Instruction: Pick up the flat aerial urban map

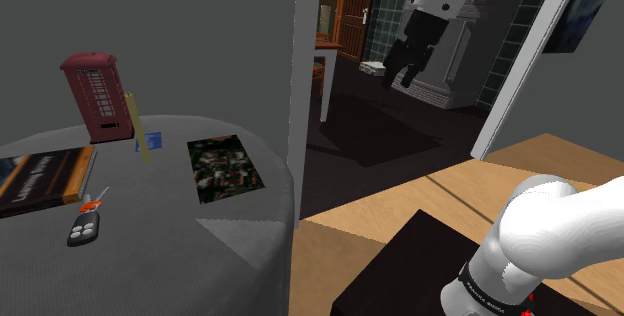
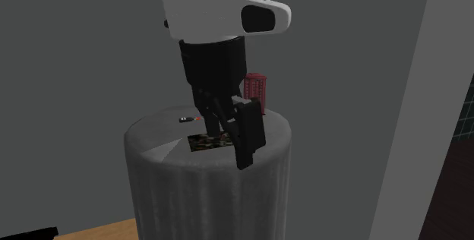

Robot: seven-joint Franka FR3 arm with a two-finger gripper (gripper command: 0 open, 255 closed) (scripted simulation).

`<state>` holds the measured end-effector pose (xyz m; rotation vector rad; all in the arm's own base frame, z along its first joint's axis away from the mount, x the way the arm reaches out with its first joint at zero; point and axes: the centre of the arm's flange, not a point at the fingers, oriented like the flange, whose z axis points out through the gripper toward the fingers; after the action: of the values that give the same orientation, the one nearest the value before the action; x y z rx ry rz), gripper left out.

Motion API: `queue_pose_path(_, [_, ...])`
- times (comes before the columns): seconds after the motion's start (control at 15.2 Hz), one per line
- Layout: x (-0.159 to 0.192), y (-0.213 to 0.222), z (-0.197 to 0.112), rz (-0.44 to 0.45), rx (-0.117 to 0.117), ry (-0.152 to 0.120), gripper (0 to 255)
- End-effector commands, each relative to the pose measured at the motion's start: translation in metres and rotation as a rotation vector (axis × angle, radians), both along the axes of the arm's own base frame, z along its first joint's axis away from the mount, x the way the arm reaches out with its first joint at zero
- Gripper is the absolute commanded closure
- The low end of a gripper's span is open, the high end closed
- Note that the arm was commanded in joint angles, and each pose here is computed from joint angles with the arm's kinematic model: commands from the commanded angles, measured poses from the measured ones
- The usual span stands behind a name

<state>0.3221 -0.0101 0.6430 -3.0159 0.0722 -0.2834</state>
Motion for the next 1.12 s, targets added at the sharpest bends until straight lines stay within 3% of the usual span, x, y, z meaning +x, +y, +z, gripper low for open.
queue_pose_path(0.0, [0.0,0.0,0.0,0.0,0.0,0.0,0])
queue_pose_path(1.06, [0.099,0.195,-0.049,-0.113,-0.046,0.092,0])
